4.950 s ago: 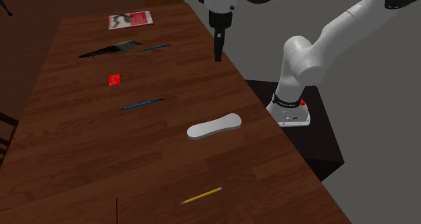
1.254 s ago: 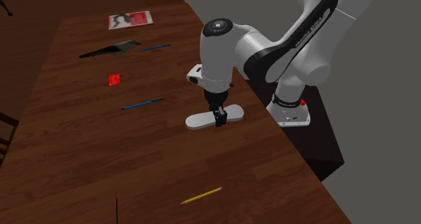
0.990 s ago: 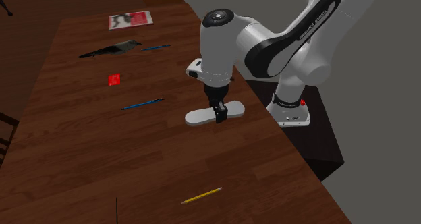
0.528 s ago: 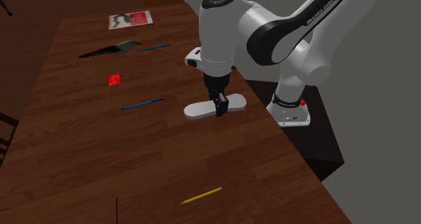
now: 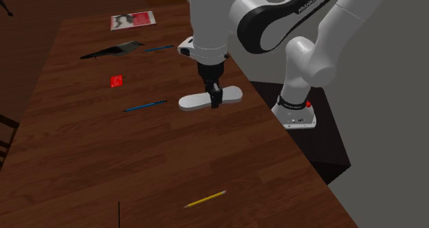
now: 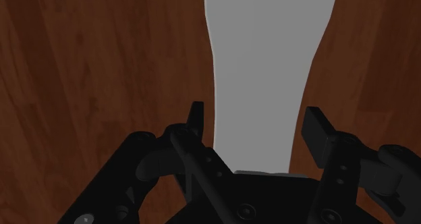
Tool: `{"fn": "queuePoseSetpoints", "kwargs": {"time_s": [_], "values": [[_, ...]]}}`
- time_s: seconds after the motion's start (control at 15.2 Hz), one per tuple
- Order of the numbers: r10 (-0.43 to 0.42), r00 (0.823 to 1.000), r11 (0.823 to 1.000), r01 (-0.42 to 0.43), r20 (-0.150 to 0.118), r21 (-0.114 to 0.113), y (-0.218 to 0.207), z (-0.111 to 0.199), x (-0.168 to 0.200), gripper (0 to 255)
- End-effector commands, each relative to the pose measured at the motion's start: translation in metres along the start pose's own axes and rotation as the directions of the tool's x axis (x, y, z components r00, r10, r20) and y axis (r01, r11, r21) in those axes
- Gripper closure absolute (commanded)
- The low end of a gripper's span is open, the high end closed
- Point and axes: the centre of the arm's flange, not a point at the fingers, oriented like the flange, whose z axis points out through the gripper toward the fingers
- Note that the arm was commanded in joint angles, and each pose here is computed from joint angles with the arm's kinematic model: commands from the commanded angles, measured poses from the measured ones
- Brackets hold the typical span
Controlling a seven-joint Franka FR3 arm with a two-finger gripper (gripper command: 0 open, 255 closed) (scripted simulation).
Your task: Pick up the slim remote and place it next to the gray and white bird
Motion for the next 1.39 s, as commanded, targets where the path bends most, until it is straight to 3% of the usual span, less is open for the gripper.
{"fn": "queuePoseSetpoints", "kwargs": {"time_s": [0.0, 1.32], "values": [[-0.001, 1.000, 1.000, 0.001, 0.000, 0.000, 0.024, 0.000, 0.011, 255], [-0.001, 1.000, 1.000, 0.001, 0.000, 0.000, 0.258, 0.002, 0.134, 255]]}}
